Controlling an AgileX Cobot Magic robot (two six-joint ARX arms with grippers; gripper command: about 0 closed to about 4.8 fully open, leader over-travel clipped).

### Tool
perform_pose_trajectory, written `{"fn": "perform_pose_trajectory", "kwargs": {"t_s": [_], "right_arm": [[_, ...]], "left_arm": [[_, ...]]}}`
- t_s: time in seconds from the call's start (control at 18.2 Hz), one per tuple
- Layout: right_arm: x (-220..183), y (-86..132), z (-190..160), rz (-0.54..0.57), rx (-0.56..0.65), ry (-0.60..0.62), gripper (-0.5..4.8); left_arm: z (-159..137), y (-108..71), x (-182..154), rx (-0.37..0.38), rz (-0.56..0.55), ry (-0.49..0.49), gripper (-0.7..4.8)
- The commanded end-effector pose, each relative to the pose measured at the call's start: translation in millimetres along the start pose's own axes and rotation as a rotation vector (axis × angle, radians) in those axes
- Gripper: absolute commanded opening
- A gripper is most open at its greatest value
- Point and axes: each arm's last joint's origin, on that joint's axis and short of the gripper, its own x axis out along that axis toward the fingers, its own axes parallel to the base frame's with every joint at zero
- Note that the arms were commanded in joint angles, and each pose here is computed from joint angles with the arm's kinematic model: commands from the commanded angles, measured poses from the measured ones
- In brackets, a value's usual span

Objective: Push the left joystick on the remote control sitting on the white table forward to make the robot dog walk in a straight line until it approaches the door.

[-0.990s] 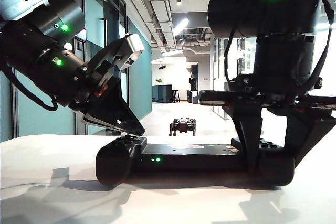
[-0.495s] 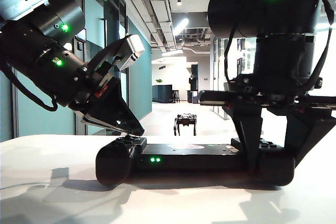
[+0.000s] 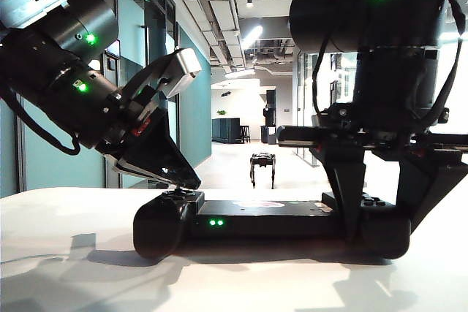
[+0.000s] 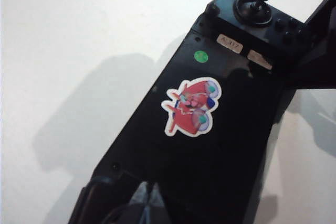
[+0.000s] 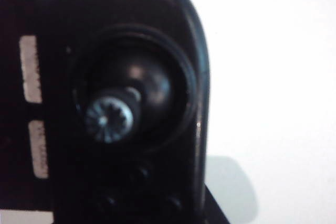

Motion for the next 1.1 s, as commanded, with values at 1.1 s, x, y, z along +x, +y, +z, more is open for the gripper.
{"fn": "perform_pose_trajectory", "kwargs": {"t_s": [1.1], "right_arm": [[0,1,2,0.006,-0.065,-0.029,3.71]], "left_arm": [[65,-87.5,-168,-0.088,0.416,-0.395,-0.05]]}}
